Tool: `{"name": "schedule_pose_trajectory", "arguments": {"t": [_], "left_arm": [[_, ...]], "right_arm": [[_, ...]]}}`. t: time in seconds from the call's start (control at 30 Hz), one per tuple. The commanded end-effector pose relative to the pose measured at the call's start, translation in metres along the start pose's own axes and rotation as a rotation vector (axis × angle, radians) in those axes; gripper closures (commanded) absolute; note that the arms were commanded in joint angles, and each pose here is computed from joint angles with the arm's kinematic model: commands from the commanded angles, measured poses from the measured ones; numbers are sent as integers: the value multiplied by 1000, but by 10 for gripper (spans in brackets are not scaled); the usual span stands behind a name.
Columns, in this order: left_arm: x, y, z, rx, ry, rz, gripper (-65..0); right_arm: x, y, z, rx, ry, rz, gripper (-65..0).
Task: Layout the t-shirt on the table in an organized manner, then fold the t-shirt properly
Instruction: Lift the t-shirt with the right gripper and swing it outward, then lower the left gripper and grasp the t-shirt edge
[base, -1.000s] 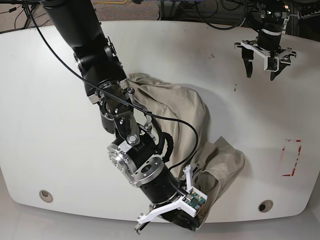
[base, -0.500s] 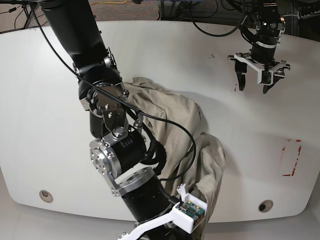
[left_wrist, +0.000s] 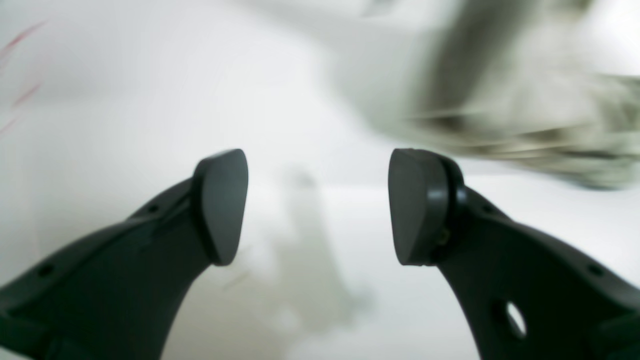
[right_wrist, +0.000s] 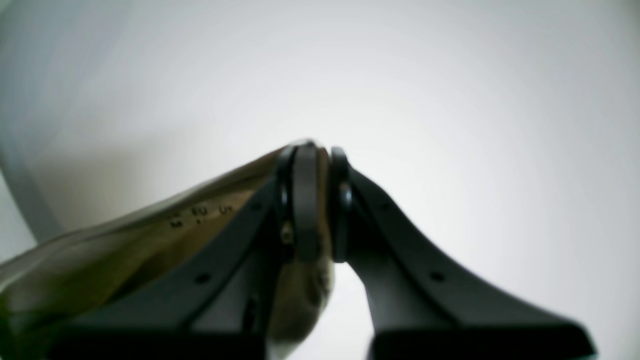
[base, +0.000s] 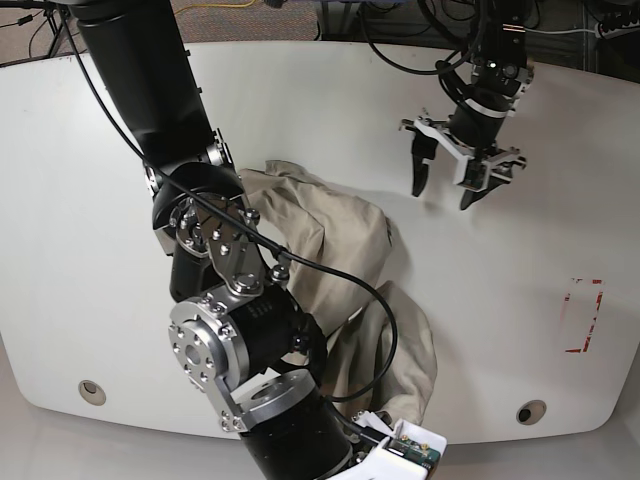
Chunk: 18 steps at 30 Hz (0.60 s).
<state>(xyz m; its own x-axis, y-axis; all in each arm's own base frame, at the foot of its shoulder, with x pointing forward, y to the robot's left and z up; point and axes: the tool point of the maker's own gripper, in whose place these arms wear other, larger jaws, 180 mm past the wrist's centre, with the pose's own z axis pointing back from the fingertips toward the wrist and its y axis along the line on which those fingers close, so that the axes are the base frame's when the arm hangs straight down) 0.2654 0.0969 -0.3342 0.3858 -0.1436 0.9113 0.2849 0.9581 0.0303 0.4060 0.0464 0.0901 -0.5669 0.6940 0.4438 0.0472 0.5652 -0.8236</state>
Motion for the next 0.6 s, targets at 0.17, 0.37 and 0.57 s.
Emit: {"name": "schedule_pose_trajectory", "arguments": {"t": [0.17, 0.37, 0.57], "left_arm": [[-7, -44, -21, -158, 9, -16, -415], [-27, -62, -36, -256, 59, -30, -415], [-34, -71, -55, -272, 79, 16, -415]], "right_arm": [[23, -24, -3, -65, -43, 45, -2], [23, -23, -4, -63, -42, 46, -2], [20, -23, -3, -63, -34, 43, -2]]}}
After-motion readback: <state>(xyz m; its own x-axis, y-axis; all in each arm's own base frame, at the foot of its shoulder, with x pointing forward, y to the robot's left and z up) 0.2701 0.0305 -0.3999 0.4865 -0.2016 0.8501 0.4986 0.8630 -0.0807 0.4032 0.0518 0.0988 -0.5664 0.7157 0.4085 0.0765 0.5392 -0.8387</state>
